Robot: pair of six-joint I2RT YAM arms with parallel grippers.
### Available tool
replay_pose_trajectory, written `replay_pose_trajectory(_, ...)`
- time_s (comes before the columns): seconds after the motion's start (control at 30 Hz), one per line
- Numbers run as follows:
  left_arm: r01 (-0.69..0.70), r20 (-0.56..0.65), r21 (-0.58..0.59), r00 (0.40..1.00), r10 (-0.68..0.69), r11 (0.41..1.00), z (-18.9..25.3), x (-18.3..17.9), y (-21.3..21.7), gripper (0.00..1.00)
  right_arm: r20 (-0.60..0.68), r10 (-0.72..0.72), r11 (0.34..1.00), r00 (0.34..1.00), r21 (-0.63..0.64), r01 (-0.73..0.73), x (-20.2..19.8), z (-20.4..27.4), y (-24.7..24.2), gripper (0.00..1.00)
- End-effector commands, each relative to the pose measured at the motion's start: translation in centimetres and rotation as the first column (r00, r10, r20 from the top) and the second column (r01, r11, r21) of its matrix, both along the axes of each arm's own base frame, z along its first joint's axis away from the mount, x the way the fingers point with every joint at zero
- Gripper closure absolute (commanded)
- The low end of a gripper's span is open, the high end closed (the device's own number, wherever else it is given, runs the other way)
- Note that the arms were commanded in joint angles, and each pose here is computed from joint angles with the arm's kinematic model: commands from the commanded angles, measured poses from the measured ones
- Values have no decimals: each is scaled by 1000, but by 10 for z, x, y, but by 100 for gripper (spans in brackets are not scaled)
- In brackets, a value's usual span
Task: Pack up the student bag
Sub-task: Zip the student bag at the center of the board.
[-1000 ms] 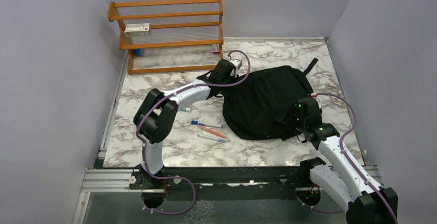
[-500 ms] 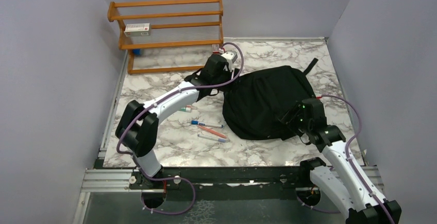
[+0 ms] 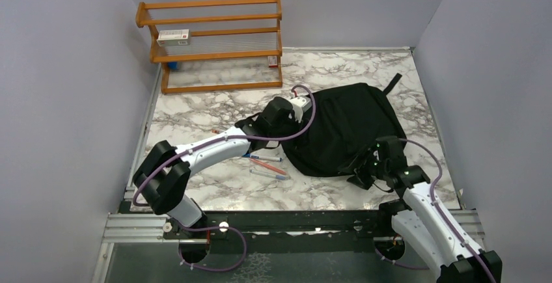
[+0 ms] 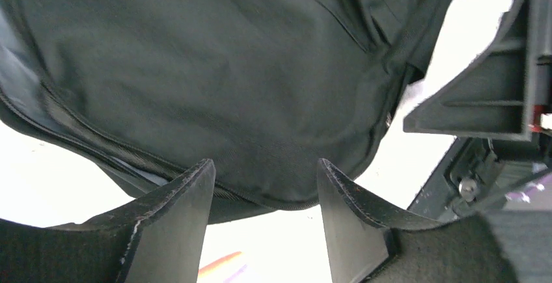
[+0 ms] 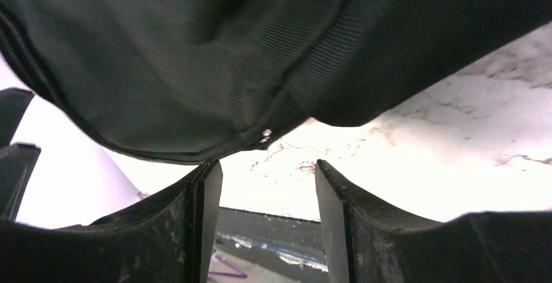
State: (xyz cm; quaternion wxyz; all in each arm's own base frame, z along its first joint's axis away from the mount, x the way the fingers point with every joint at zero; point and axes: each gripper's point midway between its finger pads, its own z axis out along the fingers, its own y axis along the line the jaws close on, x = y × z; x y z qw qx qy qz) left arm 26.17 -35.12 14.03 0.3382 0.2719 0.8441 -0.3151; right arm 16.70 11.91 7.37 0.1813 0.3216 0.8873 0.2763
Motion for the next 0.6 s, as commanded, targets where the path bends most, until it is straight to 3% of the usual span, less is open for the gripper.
replay_pose_trajectory(0.0,93,14,-149,996,-92,985,28,-27,-16,41,-47,30,984,998,174,-21,-8,-7,25,43)
replay_pose_trajectory(0.2,191,18,-173,982,-190,966,25,-52,-28,45,-55,-10,982,998,186,20,1,-17,26,47)
replay_pose_trajectory(0.57,318,-19,-199,944,-328,927,11,-77,-42,64,-70,-112,972,991,197,124,10,-31,21,51)
